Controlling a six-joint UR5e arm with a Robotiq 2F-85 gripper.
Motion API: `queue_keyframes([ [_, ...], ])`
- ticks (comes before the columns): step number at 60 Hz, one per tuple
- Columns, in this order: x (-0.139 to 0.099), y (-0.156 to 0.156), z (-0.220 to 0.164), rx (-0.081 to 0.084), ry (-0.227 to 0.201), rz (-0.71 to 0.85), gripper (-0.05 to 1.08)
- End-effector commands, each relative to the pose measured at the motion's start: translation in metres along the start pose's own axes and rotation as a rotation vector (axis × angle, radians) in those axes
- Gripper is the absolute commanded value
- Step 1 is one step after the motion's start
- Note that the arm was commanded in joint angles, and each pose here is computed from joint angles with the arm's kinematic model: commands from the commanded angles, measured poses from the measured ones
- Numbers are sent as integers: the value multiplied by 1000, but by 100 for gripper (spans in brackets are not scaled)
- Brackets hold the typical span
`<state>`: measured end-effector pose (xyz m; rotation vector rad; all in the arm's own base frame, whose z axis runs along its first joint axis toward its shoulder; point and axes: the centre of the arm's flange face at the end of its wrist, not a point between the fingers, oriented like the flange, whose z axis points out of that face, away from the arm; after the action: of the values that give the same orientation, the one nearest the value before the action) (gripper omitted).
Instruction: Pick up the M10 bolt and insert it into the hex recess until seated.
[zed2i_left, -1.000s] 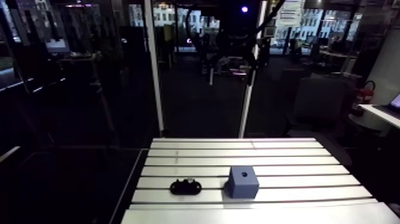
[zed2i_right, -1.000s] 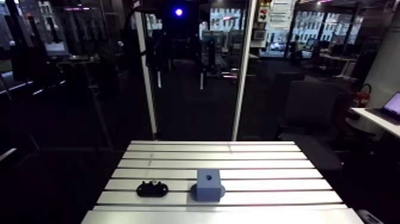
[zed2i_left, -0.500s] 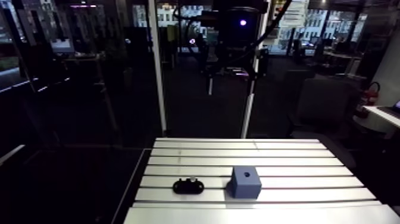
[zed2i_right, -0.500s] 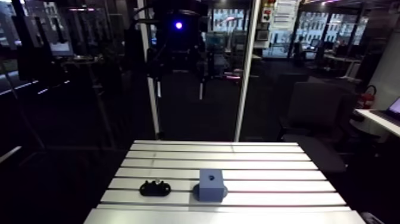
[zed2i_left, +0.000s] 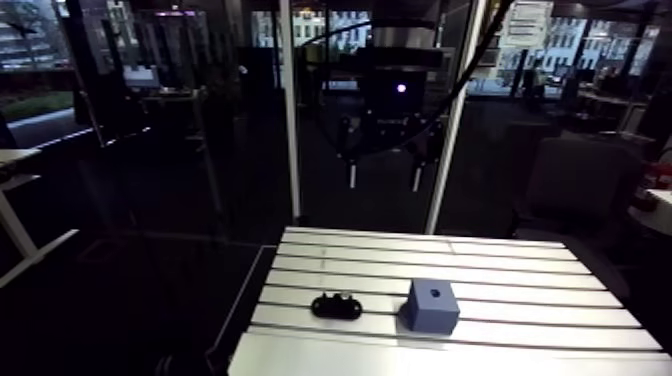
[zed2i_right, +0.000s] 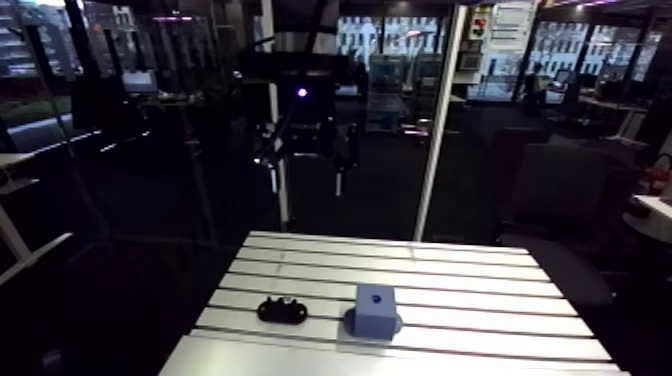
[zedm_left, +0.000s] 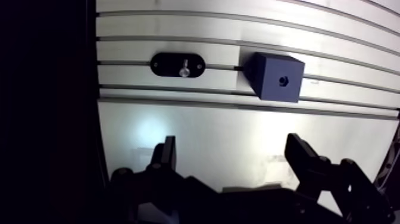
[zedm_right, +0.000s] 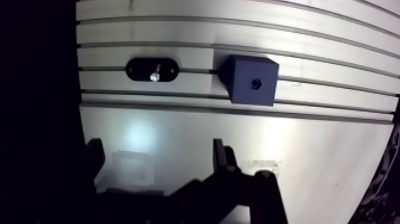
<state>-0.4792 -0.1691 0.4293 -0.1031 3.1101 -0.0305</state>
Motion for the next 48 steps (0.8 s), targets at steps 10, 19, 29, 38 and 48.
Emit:
queue_keyframes([
  [10, -22, -21, 64, -5, 101, -27, 1],
  [19, -33, -19, 94, -18, 122, -29, 1],
  [29, -39, -20, 113, -16, 147, -43, 1],
  [38, -42, -27, 120, -15, 143, -53, 1],
  [48, -43, -34, 124, -13, 133, -62, 1],
])
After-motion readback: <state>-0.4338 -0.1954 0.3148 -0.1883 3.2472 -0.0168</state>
